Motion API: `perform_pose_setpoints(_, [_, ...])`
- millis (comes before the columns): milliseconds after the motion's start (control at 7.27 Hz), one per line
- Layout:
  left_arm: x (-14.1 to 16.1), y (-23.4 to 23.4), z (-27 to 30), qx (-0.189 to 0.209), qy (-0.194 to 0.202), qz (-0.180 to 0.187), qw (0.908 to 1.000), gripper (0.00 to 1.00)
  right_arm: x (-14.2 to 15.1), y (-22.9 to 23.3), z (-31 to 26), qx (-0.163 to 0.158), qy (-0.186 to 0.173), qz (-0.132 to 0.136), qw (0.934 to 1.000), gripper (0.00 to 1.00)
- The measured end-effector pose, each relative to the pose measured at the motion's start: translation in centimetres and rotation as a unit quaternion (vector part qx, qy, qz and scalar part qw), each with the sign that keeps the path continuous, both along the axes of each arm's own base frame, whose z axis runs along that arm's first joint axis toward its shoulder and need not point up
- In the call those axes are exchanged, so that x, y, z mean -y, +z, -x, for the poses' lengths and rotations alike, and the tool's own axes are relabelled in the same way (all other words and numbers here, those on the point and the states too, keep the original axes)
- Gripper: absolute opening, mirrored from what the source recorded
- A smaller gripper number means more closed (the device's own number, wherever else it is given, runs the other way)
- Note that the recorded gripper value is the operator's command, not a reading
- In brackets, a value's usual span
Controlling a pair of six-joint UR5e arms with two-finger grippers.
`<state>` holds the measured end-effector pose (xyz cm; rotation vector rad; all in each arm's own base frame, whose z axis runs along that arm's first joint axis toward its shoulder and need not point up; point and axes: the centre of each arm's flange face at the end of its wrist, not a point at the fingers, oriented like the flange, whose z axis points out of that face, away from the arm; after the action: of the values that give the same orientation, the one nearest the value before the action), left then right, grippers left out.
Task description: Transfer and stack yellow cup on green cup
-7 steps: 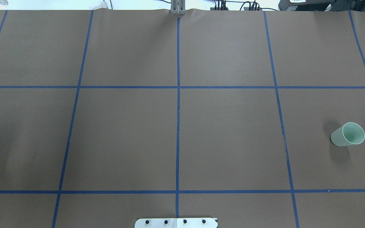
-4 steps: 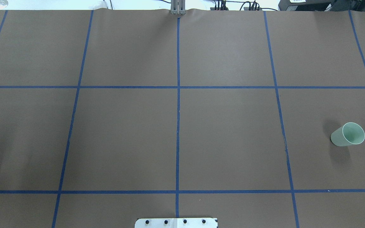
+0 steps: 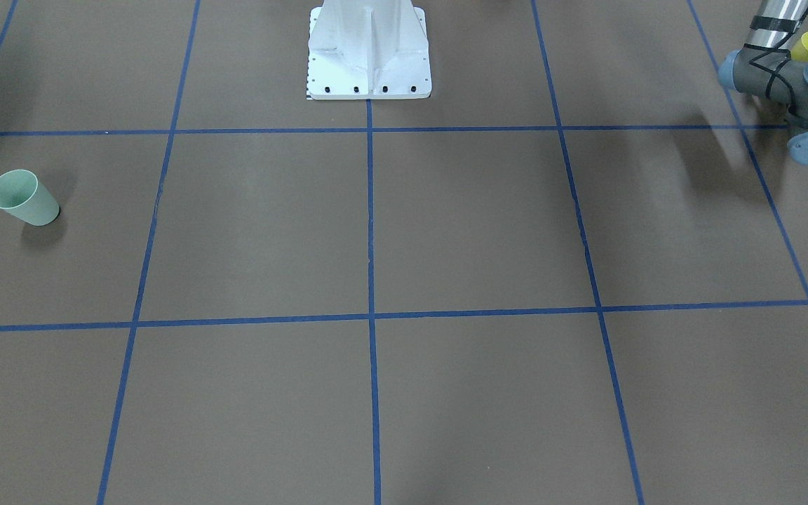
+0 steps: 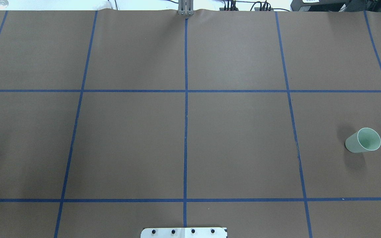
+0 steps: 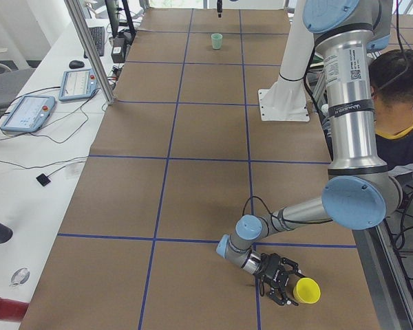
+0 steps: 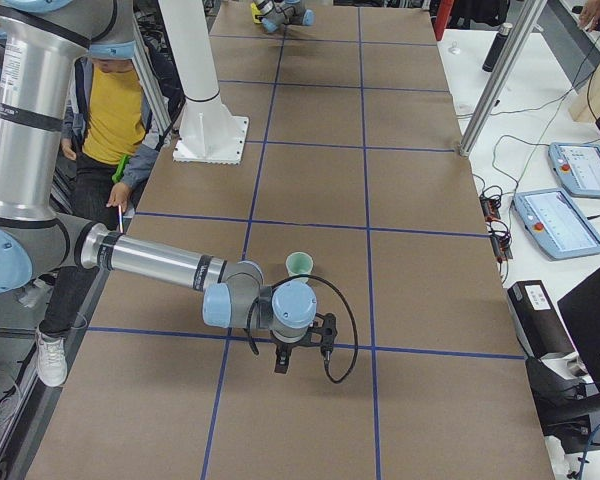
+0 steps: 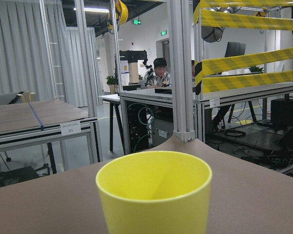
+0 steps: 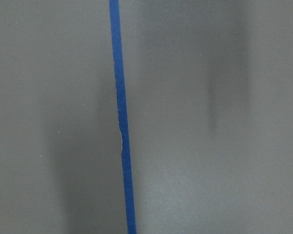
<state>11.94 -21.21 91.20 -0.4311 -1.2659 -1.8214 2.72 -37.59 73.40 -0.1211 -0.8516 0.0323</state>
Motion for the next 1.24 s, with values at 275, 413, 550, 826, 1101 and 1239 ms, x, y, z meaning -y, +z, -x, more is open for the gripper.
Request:
perform_pose_setpoints(275, [-0.4, 0.3, 0.3, 0.004, 0.0, 0.004, 1.0, 1.0, 0.0, 0.0, 0.0, 0.0, 0.0, 0.0, 1.0, 1.0])
perform_pose_setpoints(413, [-0.5, 0.5, 0.5, 0.006, 0.0, 0.006, 1.0, 1.0, 0.1, -0.1, 0.0, 0.0, 0.0, -0.001, 1.0, 1.0])
perform_pose_setpoints(550, [-0.7, 0.7, 0.7, 0.008, 0.0, 0.008, 0.9999, 1.0, 0.2, -0.1, 0.0, 0.0, 0.0, -0.002, 1.0, 1.0])
perform_pose_setpoints(826, [-0.9, 0.9, 0.9, 0.007, -0.001, 0.009, 0.9999, 0.82, 0.3, -0.2, 0.0, 0.0, 0.0, -0.002, 1.0, 1.0])
perform_pose_setpoints(1101, [-1.2, 1.1, 1.2, 0.008, -0.001, 0.011, 0.9999, 0.33, 0.5, -0.4, 0.0, 0.0, 0.001, -0.004, 1.0, 1.0])
perform_pose_setpoints(1239, [-1.3, 1.1, 1.3, 0.007, 0.0, 0.011, 0.9999, 0.33, 0.7, -0.6, 0.1, 0.001, 0.001, -0.006, 1.0, 1.0])
